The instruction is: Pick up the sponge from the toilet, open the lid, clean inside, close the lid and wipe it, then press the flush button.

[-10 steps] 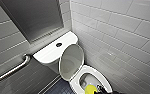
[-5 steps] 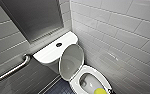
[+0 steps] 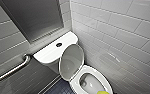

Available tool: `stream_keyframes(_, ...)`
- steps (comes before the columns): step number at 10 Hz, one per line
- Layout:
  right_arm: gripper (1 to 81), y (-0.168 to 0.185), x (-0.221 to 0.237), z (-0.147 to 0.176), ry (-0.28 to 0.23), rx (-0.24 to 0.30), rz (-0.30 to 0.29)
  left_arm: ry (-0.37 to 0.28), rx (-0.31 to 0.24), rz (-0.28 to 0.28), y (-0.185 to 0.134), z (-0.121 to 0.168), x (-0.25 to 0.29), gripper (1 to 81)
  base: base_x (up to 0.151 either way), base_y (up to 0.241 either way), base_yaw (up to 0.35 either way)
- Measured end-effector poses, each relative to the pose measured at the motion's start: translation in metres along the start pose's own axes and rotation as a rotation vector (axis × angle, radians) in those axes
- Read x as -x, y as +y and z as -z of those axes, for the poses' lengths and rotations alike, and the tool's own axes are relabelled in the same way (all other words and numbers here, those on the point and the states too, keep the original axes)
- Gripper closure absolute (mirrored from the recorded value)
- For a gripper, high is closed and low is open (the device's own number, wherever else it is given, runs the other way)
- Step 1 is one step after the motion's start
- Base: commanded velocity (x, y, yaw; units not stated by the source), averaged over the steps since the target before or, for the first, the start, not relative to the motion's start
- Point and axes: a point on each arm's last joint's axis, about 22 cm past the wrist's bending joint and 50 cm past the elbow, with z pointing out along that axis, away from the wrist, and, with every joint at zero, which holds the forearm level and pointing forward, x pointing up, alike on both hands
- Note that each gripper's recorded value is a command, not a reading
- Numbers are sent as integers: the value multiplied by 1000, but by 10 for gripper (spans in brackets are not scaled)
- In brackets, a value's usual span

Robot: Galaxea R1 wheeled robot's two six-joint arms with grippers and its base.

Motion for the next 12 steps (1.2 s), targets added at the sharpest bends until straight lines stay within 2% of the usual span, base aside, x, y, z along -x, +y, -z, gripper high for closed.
stream_keyframes(2, 811, 31, 9, 14, 9, 33, -26, 32, 29, -17, -4, 12, -21, 10, 0, 0, 0)
stream_keyframes(3, 811, 56, 20, 22, -5, 81, -37, 44, 32, -26, -9, 19, -30, 10, 0, 0, 0)
stream_keyframes(5, 811, 123, 51, 37, -63, 233, -75, 63, 53, -38, -6, 29, -44, 10, 0, 0, 0)
stream_keyframes(6, 811, 134, 60, 42, -75, 260, -92, 72, 64, -43, -1, 36, -50, 10, 0, 0, 0)
stream_keyframes(8, 811, 125, 76, 45, -92, 250, -104, 71, 63, -40, 3, 58, -48, 10, 0, 0, 0)
stream_keyframes(9, 811, 131, 91, 50, -107, 264, -120, 70, 67, -39, 9, 67, -46, 10, 0, 0, 0)
stream_keyframes(12, 811, 162, 143, 69, -154, 339, -174, 68, 80, -32, 29, 84, -41, 10, 0, 0, 0)
